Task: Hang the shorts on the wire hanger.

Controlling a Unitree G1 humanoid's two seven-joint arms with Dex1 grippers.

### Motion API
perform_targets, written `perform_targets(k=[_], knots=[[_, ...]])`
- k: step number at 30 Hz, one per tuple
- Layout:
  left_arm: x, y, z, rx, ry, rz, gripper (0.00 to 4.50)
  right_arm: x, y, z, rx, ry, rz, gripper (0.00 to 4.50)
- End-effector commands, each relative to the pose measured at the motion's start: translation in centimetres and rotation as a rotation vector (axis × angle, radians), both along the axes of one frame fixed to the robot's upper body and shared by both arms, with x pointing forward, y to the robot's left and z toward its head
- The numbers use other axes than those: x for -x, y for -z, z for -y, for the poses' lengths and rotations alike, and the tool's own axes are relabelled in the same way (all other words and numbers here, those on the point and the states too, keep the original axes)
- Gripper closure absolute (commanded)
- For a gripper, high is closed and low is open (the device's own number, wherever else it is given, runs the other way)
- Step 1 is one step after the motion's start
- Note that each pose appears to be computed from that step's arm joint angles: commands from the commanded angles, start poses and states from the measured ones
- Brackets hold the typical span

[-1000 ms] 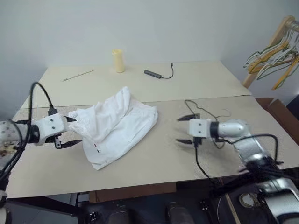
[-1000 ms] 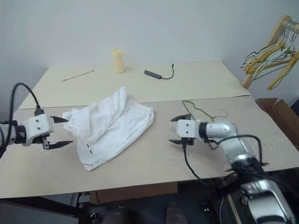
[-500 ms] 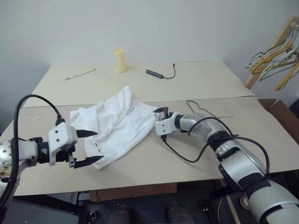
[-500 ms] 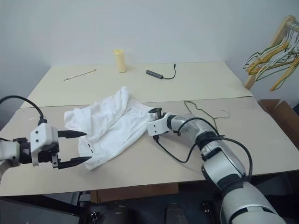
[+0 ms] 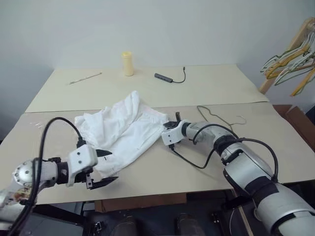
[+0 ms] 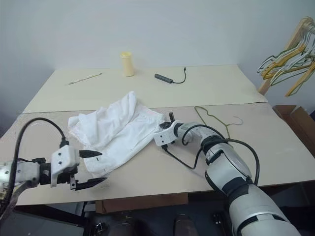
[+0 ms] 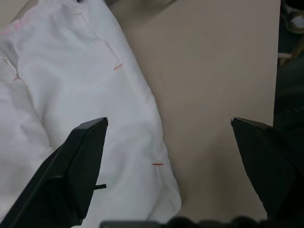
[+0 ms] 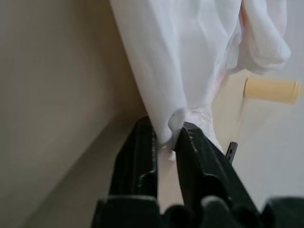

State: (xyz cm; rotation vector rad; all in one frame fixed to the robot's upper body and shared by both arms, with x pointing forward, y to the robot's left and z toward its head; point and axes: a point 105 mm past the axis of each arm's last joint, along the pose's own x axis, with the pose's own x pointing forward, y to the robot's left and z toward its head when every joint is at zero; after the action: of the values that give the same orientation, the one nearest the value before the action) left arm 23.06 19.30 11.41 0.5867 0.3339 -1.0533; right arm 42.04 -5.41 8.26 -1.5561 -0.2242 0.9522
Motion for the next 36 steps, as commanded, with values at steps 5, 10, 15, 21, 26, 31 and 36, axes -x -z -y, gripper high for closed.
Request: perform_targets(k=[5,10,15,21,26,31,36], knots=[[-0.7,2.5,0.4,-0.207,0.013,0.025,0.0,0.8,-1.7,0.0,-0.14,0.021,-0.059,4.46],[-1.6,4.6,-0.5,-0.359,-0.027,0.02,0.0,2.3,-2.4,0.3,-0.164,0.024,-0.065,4.46],[-3.4,5.1,-1.7,-0.448,-0.082,0.066,0.0,3.2,-3.1,0.6,-0.176,0.044,-0.065,4.46],[-4.3,5.4,-2.9,-0.495,-0.118,0.084,1.54,4.2,-3.6,1.4,-0.175,0.071,-0.071,4.5],[-5.4,5.2,-4.6,-0.534,-0.163,0.113,2.7,5.4,-3.9,3.0,-0.179,0.158,-0.079,4.5],[-8.0,3.9,-6.6,-0.592,-0.215,0.206,4.3,8.0,-3.4,3.5,-0.168,0.219,-0.103,4.5],[-9.2,2.8,-7.1,-0.623,-0.151,0.252,4.48,10.0,-2.9,3.5,-0.155,0.249,-0.127,4.5]])
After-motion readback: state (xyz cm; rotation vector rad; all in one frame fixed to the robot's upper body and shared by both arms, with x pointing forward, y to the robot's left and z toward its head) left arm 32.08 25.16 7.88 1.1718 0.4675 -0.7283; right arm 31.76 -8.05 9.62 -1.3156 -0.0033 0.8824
